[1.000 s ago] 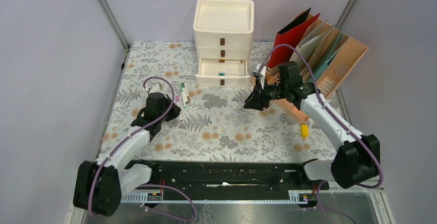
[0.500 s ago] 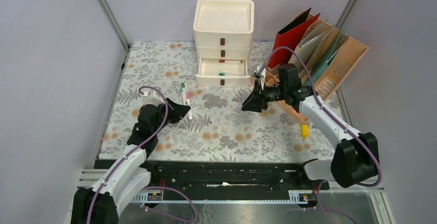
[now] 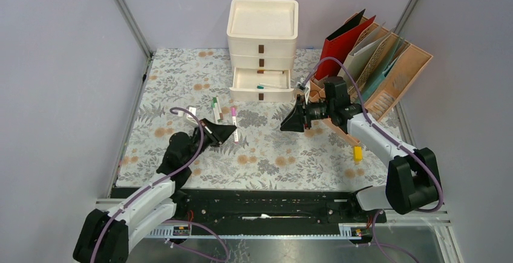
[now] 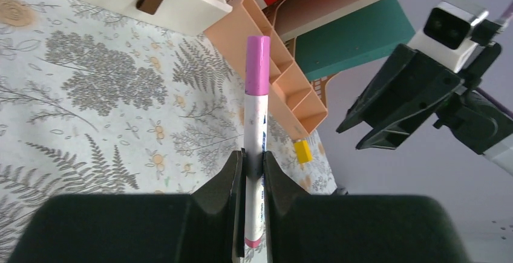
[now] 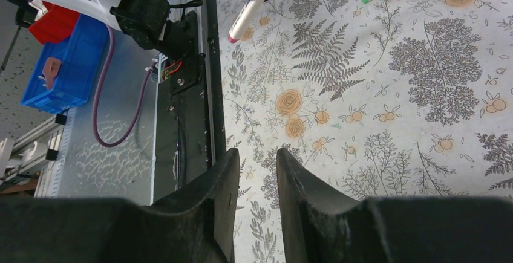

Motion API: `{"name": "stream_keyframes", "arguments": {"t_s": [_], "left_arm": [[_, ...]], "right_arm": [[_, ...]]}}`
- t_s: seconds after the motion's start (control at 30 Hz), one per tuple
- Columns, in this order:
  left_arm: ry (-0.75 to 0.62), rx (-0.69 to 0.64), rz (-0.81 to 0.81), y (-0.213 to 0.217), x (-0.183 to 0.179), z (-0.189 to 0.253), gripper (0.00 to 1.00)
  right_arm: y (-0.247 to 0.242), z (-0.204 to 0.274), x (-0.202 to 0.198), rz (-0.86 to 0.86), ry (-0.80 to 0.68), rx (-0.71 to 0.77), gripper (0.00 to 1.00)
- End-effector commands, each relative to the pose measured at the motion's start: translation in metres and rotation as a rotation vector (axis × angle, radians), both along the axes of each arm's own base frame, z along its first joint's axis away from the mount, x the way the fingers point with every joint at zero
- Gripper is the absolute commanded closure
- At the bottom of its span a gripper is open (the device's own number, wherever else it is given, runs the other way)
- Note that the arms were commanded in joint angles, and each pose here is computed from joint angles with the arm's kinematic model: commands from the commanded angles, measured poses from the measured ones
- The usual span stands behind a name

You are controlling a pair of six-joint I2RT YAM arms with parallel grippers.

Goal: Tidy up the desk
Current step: Pick up the stationery from the center of the board.

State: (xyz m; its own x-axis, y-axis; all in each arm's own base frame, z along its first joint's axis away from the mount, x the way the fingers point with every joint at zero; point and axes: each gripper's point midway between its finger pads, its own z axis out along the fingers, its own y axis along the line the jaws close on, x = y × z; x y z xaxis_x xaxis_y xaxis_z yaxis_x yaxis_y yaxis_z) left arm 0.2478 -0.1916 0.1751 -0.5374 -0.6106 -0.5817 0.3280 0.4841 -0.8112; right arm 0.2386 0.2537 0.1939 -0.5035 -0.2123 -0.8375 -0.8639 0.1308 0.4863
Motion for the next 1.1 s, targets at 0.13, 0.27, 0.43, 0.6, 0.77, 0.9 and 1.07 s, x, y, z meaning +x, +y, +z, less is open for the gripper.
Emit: {"name": "stream_keyframes", "arguments": {"t_s": [0.13, 0.27, 0.43, 0.6, 0.77, 0.9, 1.07], "left_arm": [[-0.148, -0.128, 0.049, -0.011, 0.003, 0.042, 1.00], [-0.168, -0.164, 0.024, -0.022, 0.001, 0.051, 1.00], [-0.171, -0.187, -0.007, -0.042, -0.001, 0.054, 1.00], [-0.181, -0.211, -0.022, -0.060, 0.000, 0.062, 1.00], [-0.172, -0.249, -0.002, -0.074, 0.005, 0.067, 1.00], [-0.160, -0.278, 0.008, -0.084, 0.007, 0.067, 1.00], [-0.158, -0.281, -0.001, -0.098, 0.009, 0.068, 1.00]], "right_arm": [[0.007, 0.012, 0.002, 0.021, -0.003, 0.064, 0.64], [0.010, 0.016, 0.001, 0.023, 0.037, 0.092, 0.63], [0.015, 0.019, 0.000, 0.027, 0.100, 0.129, 0.61], [0.025, 0.014, -0.007, 0.047, 0.159, 0.143, 0.58], [0.040, 0.001, -0.013, 0.068, 0.201, 0.119, 0.56], [0.048, -0.009, -0.014, 0.056, 0.221, 0.098, 0.53], [0.053, -0.012, -0.013, 0.045, 0.251, 0.095, 0.51]]}}
